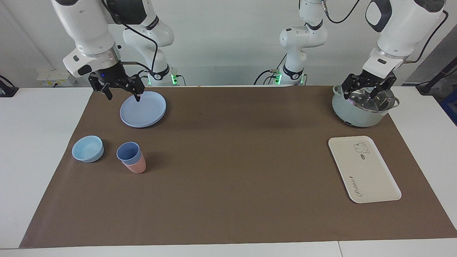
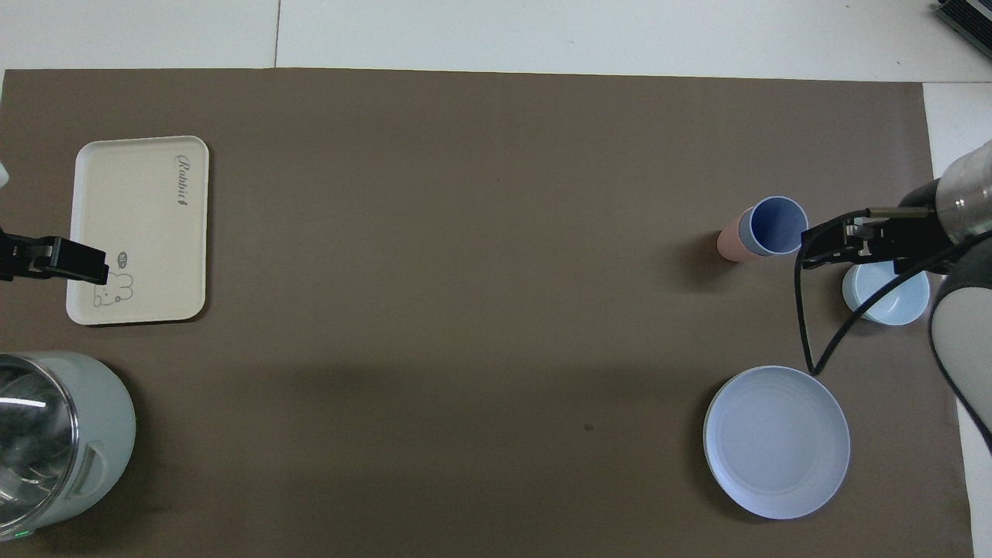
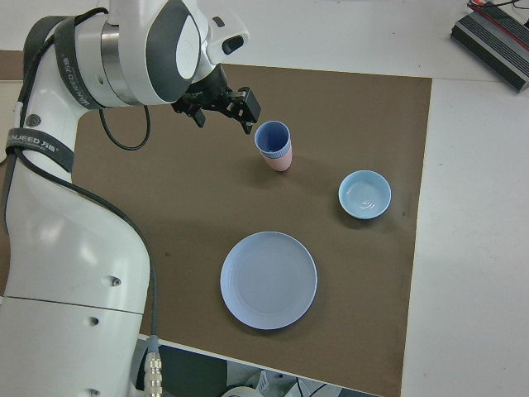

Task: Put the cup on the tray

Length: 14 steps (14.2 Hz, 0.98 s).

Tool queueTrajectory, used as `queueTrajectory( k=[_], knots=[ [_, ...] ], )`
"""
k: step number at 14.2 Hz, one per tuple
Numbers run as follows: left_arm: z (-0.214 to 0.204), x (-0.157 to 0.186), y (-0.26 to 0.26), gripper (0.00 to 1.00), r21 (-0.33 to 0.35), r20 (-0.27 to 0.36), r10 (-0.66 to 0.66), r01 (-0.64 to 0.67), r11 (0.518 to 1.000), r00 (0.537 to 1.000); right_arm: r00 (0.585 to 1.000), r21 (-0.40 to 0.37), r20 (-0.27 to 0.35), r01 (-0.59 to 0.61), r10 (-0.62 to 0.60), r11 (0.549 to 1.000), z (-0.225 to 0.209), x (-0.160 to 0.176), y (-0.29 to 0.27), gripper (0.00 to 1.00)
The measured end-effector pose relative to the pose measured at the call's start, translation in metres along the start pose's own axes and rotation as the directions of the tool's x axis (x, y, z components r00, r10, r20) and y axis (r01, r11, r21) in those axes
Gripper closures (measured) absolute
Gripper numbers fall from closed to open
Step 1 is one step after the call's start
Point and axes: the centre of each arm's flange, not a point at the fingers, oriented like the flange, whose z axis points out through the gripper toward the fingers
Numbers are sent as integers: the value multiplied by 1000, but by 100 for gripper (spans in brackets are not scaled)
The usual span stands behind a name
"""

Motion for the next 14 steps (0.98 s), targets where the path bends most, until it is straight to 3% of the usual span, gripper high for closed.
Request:
queueTrajectory(
  k=[8,11,14],
  knots=[
    [0,0,0,0,0,0,0,0,1000,1000,999,-1,14,-36,36,999,2,2,18,0],
    [0,0,0,0,0,0,0,0,1000,1000,981,22,-7,-193,194,981,4,11,58,4],
    [0,0,0,0,0,0,0,0,1000,1000,914,61,-40,-402,404,914,18,31,110,5]
  ],
)
